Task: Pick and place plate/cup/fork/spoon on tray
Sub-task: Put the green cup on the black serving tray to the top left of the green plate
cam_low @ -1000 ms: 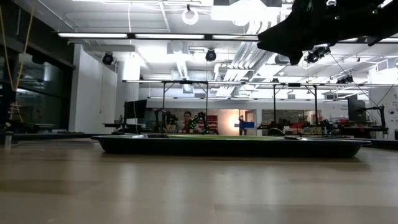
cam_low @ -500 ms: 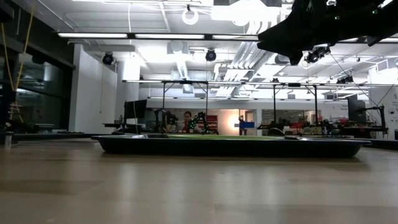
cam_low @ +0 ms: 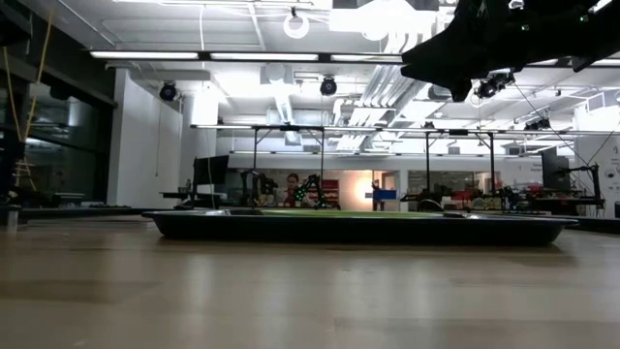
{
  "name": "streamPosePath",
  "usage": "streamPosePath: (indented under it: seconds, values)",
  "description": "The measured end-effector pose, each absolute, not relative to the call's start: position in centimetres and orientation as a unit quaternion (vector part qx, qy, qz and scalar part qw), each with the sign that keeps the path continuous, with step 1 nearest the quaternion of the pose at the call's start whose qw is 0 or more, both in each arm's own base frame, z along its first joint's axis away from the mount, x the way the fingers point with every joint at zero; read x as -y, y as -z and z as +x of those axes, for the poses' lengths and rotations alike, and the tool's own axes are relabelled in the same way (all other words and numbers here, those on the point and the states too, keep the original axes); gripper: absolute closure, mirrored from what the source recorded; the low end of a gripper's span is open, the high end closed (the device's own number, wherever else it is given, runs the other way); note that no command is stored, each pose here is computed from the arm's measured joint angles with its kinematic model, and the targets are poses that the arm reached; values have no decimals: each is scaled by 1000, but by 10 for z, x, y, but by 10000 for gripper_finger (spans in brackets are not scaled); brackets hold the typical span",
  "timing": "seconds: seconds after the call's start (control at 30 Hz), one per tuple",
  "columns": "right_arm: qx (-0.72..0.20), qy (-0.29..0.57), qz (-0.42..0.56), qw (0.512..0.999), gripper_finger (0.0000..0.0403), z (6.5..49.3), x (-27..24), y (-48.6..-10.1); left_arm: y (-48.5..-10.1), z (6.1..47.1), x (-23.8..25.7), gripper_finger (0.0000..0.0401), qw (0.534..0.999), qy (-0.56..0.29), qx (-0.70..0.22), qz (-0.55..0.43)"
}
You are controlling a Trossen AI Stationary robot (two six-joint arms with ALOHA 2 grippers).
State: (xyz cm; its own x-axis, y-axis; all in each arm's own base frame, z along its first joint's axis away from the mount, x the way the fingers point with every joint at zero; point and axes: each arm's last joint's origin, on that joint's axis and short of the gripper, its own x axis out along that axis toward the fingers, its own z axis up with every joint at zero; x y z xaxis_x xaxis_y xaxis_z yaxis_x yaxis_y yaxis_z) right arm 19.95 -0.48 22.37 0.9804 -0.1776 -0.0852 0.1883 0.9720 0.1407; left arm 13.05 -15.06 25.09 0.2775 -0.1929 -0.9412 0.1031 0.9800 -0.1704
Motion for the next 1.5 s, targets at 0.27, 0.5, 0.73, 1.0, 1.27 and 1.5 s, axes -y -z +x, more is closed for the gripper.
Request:
streamPosePath:
  seconds: [0.27,0.5,0.73,1.0,1.27,1.5]
  values:
    - [-41,93,74,992,258,199,5,-223,-251,138,143,391,763,101,-632,-93]
    - [-40,100,74,991,258,199,5,-223,-286,157,131,395,789,126,-594,-92]
    - [-40,102,74,991,258,199,5,-223,-360,180,89,397,876,40,-480,22]
    - [-40,102,73,991,258,199,5,-223,-388,237,4,398,865,-139,-470,111]
    - [-40,102,84,990,258,199,5,-223,-321,294,-109,399,783,-170,-598,25]
    - [-49,103,85,990,258,199,5,-221,-276,299,-176,399,753,-179,-631,-53]
